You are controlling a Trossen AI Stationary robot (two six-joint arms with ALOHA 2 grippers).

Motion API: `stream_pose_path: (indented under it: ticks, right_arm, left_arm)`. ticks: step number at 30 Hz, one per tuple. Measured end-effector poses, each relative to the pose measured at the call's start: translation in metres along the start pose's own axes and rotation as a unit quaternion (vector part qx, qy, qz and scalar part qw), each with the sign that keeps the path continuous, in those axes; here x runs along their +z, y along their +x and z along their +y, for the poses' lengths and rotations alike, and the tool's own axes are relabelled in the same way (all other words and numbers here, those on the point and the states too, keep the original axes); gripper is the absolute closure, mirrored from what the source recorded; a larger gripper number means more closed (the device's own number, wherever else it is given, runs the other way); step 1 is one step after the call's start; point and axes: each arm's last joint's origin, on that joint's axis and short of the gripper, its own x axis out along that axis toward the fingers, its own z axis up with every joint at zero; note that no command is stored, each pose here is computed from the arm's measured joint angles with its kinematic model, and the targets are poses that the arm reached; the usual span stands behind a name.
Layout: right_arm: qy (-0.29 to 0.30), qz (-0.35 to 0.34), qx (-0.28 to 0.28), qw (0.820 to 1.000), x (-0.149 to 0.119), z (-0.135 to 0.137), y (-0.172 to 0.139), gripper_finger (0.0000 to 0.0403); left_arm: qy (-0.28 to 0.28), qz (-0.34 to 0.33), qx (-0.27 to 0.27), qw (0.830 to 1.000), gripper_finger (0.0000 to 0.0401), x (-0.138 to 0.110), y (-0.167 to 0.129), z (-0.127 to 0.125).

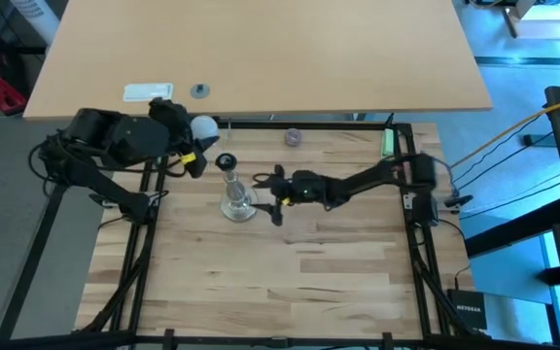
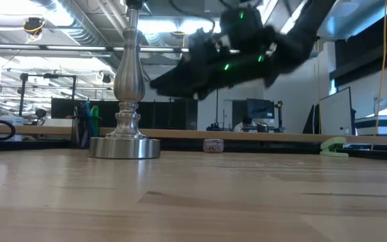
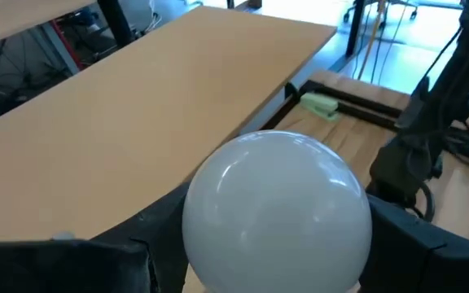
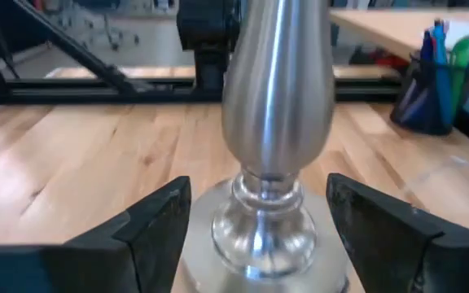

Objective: Screw lightbulb
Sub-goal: Insert the lightbulb into the silver lamp

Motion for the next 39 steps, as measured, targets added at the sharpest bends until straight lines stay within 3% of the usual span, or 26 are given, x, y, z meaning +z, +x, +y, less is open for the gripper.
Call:
stream_pose_path:
  ticks: [6,15,18,24,27,34,39]
  right_arm:
    - [0.013,-0.020,-0.035,0.999,-0.024,-0.006,0.033,0.0114]
    - [0.023,-0.024,-0.027,0.999,-0.023,-0.008,0.069,0.0116]
    - [0.022,-0.024,-0.036,0.999,-0.021,-0.008,0.071,0.0140]
    - [0.021,-0.022,-0.058,0.998,-0.022,-0.010,0.071,0.0240]
    - [0.006,-0.016,-0.057,0.998,-0.022,-0.009,0.071,0.0241]
    - [-0.027,0.035,-0.037,0.998,0.019,-0.008,0.052,0.0241]
    - [-0.004,0.027,-0.035,0.999,0.037,-0.008,0.045,0.0241]
  left_arm:
    - [0.020,0.006,0.005,1.000,0.0152,-0.001,0.003,0.000]
    - [0.027,0.008,0.009,1.000,0.0152,-0.002,0.003,0.000]
    - [0.025,0.013,0.011,1.000,0.0152,-0.003,0.003,0.001]
    - [0.022,0.011,0.010,1.000,0.0152,-0.003,0.003,0.000]
    - [0.022,0.011,0.010,1.000,0.0152,-0.003,0.003,0.000]
    - [0.003,0.005,0.008,1.000,0.0152,-0.001,0.005,-0.003]
    - [-0.027,-0.004,-0.022,0.999,0.0152,0.003,0.005,-0.006]
